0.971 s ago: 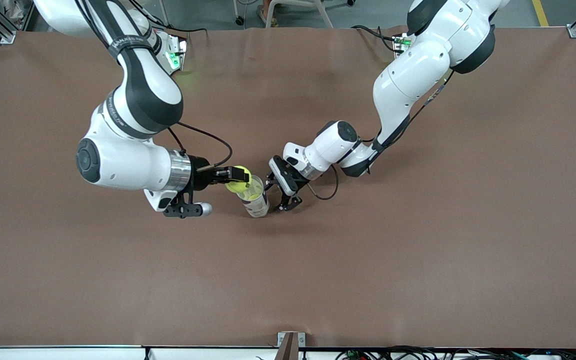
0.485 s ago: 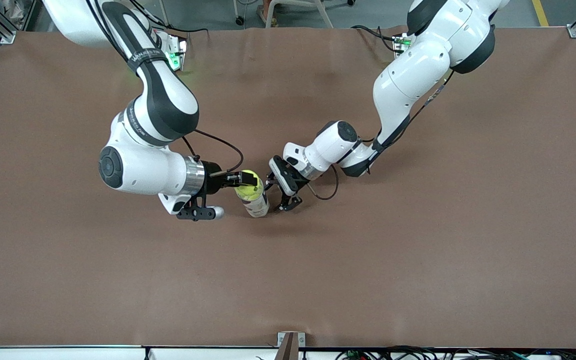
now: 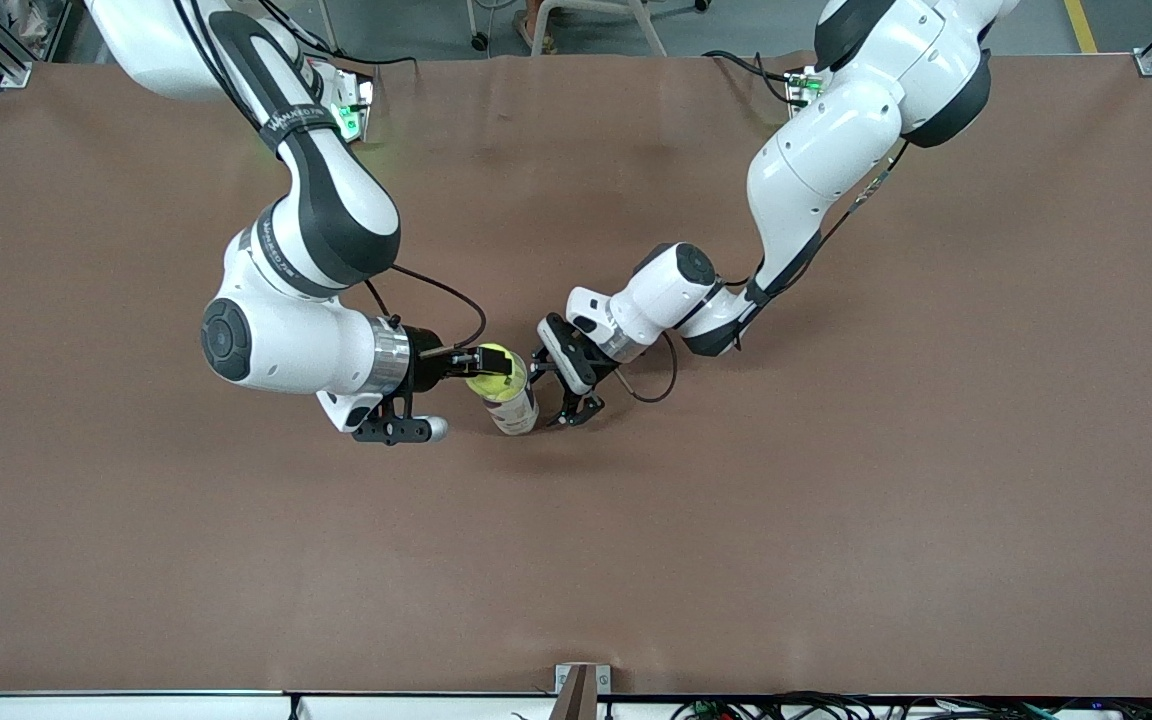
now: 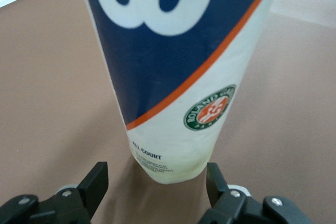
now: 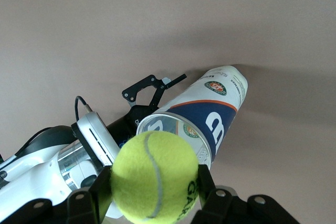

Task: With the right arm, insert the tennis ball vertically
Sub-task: 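Push the ball into the can, open and withdraw the right gripper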

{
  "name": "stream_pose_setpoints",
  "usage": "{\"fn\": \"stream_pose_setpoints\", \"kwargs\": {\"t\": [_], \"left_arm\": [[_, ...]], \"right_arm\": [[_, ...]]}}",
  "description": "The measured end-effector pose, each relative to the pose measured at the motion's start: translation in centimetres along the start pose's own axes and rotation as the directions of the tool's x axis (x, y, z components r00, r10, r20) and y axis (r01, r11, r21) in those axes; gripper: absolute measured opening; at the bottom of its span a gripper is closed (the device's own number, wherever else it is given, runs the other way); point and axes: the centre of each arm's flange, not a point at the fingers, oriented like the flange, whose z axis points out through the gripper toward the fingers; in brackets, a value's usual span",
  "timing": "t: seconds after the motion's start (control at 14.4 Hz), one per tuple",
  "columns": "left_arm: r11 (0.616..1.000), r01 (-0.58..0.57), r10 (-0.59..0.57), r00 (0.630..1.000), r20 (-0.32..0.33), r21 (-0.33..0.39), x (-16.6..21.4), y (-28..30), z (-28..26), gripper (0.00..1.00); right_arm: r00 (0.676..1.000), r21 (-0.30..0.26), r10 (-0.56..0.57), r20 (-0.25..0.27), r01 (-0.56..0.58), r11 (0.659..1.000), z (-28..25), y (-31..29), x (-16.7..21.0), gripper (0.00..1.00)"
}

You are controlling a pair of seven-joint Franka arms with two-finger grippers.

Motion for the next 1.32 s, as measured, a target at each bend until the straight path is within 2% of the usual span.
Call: {"fn": "stream_pose_setpoints", "kwargs": {"t": [0.21,0.28,0.76,0.9,1.04,1.32], "left_arm": [[1.0,-0.002,0.002,1.0,0.0,-0.002,0.0,0.2,0.0,0.84],[1.0,-0.002,0.002,1.0,0.0,-0.002,0.1,0.2,0.0,0.84],[1.0,-0.002,0.002,1.0,-0.001,-0.002,0.1,0.2,0.0,0.86],[1.0,-0.002,0.002,1.0,0.0,-0.002,0.1,0.2,0.0,0.86],[1.0,-0.002,0.002,1.0,0.0,-0.003,0.1,0.2,0.0,0.87],[1.0,0.006,-0.006,1.0,0.013,-0.002,-0.7,-0.1,0.0,0.89]], "right_arm": [[1.0,0.0,0.0,0.0,0.0,1.0,0.0,0.0,0.0,0.96],[1.0,0.0,0.0,0.0,0.0,1.0,0.0,0.0,0.0,1.0],[1.0,-0.009,0.003,-0.01,-0.003,1.0,-0.4,0.5,0.3,1.0],[0.999,-0.054,0.003,-0.038,-0.005,0.999,-1.8,2.0,1.1,1.0],[0.999,-0.112,0.017,-0.039,-0.021,0.994,-4.7,4.6,1.7,1.0],[0.996,-0.226,0.06,-0.065,-0.073,0.971,-14.8,10.4,2.3,1.0]]}}
